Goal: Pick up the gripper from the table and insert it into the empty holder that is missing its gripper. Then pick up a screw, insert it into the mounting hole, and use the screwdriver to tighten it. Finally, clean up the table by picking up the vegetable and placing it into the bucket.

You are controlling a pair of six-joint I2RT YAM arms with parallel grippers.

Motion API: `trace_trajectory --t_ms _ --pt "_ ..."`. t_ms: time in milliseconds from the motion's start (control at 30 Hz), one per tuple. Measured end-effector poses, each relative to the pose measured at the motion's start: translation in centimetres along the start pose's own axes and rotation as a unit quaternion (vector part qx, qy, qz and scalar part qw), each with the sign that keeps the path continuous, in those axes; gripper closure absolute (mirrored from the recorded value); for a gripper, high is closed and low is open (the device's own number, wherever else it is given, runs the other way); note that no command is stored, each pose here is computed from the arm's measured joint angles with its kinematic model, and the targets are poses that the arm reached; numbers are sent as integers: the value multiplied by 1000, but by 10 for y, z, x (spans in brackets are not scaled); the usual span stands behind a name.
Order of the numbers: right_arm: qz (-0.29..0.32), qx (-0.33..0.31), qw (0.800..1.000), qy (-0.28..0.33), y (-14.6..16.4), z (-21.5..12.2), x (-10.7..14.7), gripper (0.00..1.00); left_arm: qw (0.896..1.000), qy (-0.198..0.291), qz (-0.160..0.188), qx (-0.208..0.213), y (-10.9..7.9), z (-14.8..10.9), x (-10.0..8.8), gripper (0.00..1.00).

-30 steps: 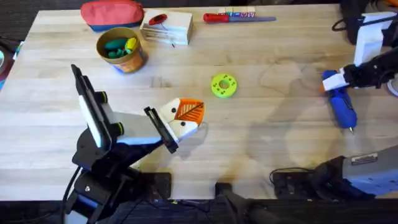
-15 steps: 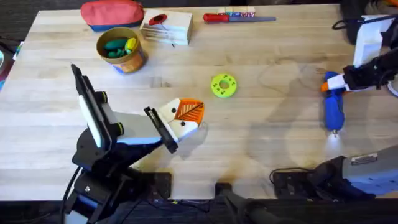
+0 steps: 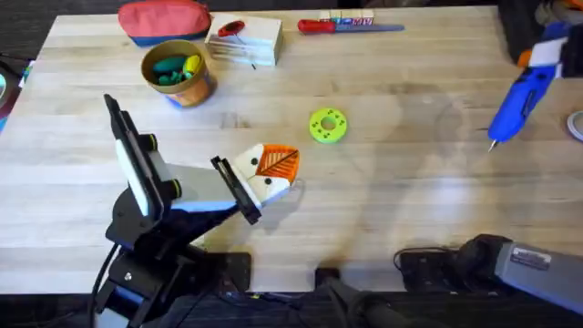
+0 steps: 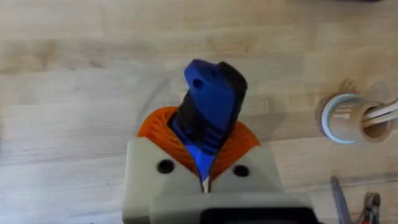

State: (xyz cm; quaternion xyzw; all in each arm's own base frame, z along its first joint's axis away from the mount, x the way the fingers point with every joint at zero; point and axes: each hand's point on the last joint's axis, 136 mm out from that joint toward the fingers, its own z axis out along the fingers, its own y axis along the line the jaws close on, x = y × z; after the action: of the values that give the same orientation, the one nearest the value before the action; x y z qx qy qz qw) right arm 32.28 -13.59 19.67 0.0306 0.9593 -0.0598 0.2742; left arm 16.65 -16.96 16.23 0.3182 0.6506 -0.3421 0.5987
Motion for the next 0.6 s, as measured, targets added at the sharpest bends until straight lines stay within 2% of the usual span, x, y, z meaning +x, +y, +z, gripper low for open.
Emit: trace_trajectory --t_ms 200,333,467,600 --pt "-25 -23 994 -103 44 -61 -28 988 1000 0 0 0 0 0 0 983" --pt "-43 -70 977 -197 85 -104 -53 989 1000 0 -10 0 0 0 0 983" --pt "-64 -121 940 -312 127 -159 -68 990 1000 0 -29 0 0 0 0 983" --pt "-82 -189 887 -413 170 -203 -61 992 999 0 -38 0 0 0 0 983"
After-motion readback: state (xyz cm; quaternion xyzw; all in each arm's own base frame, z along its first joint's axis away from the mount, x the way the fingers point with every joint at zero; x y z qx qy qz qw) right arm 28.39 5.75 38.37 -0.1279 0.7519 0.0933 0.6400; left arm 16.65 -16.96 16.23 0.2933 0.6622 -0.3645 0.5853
